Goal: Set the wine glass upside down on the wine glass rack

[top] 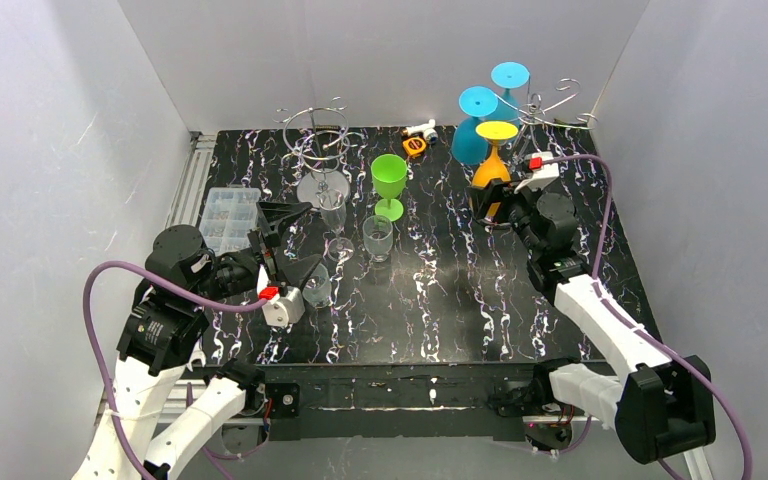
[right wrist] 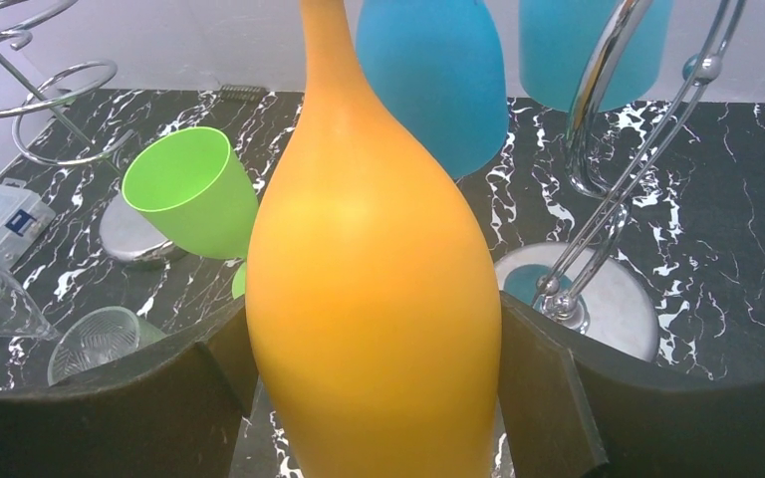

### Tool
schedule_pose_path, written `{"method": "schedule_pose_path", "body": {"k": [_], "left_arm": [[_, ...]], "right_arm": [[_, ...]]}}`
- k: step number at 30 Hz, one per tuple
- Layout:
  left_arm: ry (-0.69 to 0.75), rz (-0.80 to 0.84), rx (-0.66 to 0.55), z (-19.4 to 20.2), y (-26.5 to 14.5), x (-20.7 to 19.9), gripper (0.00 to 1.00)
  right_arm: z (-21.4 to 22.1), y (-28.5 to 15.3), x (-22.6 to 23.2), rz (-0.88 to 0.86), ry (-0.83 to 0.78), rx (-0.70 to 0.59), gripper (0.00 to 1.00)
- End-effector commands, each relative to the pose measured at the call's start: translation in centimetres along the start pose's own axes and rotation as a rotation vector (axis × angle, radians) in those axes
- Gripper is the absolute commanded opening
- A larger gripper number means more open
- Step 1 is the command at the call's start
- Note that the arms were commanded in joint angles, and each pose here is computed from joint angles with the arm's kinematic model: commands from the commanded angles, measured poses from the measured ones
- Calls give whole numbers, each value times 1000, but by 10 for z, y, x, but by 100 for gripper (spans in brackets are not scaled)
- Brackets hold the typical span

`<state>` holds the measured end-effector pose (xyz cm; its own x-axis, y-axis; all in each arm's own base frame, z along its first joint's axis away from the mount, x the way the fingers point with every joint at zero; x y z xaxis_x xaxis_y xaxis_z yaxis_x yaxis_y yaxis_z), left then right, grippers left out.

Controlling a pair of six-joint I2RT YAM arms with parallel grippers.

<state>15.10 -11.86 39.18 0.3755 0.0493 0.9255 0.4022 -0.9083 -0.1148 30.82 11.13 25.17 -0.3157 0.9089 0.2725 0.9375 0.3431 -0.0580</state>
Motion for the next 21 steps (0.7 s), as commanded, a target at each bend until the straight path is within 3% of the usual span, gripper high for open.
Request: {"method": "schedule_pose_path", "body": {"k": [1, 6, 11, 21], "left_arm": [[-8, 5, -15, -3, 0, 1, 98], [-8, 4, -15, -3, 0, 1, 98], [-8, 6, -16, -2, 0, 0, 98], [-13, 12, -16, -1, 1, -3, 98]], "right_arm": [[-8, -5, -1, 22, 6, -57, 74], [-6, -6, -7, 78, 57, -67, 82], [-8, -4, -10, 117, 66, -56, 98], [-60, -34, 4, 135, 34, -15, 98]]}}
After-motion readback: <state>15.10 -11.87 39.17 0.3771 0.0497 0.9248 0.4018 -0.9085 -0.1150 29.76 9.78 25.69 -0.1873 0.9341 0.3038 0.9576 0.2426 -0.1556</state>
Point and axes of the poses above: each gripper's point midway between its finger pads, its own y axis out along the fingers, its own x axis along the line the jaws close on, z = x × y, the point moved 6 cm from there along -y, back along the fingers, and after that the axes turned 5 degrees about y, right-handed, at the moved point
